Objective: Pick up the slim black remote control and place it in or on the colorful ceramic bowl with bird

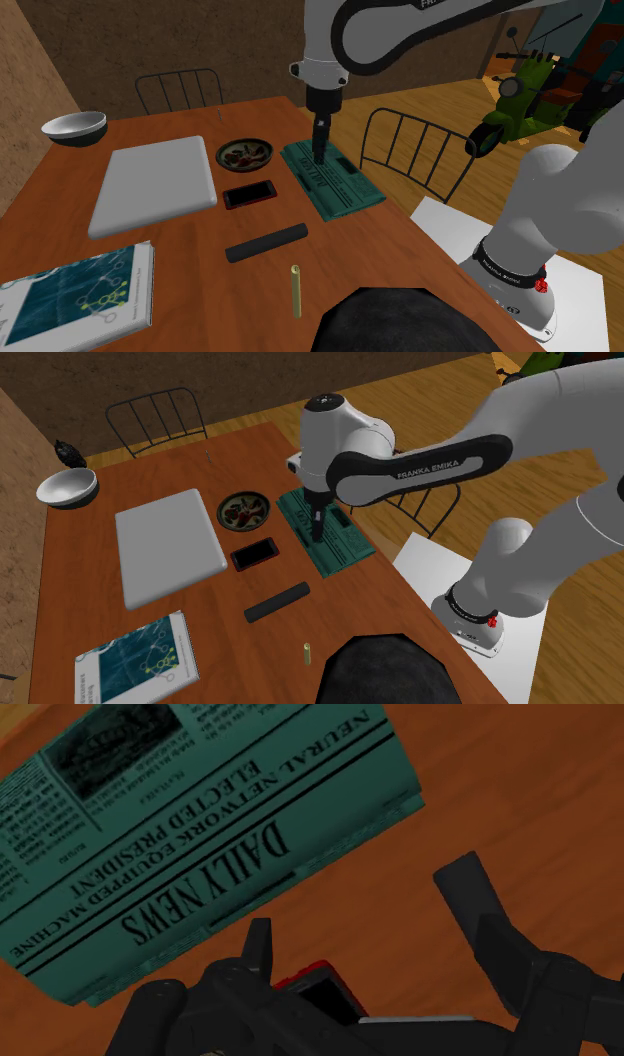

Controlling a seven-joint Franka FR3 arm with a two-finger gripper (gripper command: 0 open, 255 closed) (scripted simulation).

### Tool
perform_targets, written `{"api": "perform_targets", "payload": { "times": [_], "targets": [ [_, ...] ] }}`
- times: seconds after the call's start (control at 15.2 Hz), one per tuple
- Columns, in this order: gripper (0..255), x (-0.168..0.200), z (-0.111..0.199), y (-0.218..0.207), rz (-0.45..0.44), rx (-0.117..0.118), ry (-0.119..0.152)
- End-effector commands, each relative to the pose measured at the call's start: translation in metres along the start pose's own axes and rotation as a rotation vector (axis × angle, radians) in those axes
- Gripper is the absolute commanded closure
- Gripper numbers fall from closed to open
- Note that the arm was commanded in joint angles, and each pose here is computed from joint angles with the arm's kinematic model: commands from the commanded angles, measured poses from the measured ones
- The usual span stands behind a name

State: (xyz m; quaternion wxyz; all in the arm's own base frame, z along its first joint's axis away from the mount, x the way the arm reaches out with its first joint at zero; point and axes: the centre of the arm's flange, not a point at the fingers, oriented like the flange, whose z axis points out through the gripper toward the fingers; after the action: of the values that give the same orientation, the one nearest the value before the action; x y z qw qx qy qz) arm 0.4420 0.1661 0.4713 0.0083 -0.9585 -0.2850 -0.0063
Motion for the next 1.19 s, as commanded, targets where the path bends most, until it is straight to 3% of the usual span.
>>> {"api": "perform_targets", "payload": {
  "times": [0.0, 0.86, 1.12],
  "targets": [
    [0, 0.017, 0.015, -0.01, -0.064, 0.009, -0.006],
    [0, 0.096, 0.116, -0.122, -0.466, 0.067, -0.048],
    [0, 0.097, 0.136, -0.127, -0.481, 0.069, -0.049]
  ]
}}
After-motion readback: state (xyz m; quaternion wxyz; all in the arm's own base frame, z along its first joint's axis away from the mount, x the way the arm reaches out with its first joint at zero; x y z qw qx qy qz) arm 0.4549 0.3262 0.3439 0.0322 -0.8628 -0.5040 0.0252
